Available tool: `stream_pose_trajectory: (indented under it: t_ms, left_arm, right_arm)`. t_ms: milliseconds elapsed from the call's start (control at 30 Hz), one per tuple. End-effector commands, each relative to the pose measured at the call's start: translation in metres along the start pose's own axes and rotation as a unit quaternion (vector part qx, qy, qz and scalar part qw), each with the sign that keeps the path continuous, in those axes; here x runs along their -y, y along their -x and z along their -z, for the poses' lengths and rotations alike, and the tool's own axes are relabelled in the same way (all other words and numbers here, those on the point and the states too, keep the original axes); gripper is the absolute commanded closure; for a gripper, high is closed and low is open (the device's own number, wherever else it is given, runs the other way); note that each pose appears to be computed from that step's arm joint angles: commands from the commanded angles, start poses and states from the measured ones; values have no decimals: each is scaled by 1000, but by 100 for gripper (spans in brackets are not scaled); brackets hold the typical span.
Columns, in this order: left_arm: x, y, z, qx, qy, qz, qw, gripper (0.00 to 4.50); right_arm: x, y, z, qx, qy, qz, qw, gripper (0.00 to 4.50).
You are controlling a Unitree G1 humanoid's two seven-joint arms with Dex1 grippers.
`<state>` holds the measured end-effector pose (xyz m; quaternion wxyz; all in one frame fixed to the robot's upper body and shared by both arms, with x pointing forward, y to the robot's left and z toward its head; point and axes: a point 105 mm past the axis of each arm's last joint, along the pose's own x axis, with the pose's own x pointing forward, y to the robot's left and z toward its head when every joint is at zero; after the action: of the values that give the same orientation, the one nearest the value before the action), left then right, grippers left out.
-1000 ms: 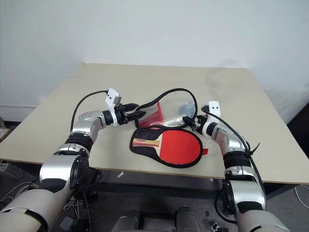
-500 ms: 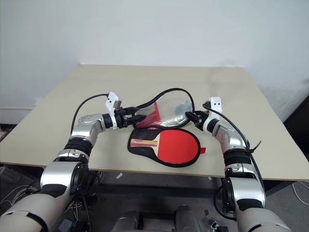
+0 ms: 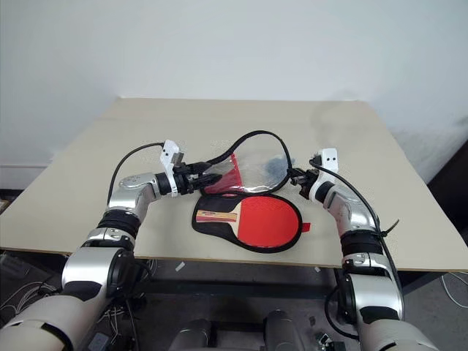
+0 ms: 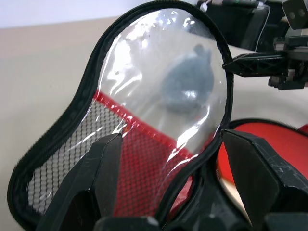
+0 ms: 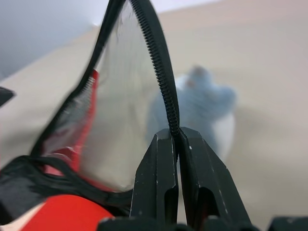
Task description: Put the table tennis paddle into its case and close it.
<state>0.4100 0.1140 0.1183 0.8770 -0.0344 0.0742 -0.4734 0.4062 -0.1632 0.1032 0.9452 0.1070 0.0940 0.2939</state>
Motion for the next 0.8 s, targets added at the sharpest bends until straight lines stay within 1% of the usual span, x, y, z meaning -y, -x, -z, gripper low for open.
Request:
stream_pose_trajectory:
  t_ms: [33,267,433,567,800]
  left_arm:
    - [1,4,-34,58,-14,8,998,102]
    - [6,18,-64,104,-18,31,994,102]
    - [3,24,-76,118,-19,20,993,102]
    - [6,30,-88,132,-17,30,991,102]
    - [18,32,-95,130,-18,66,989,102]
  right_arm:
    - [-10,8,-22,39,19,-39,998,436]
    - [-19,27,-18,35,26,-90,995,436]
    - [-25,36,-18,39,30,-123,991,436]
    - [-30,44,-8,9,57,-149,987,436]
    - [-28,56,10,-43,97,-164,981,436]
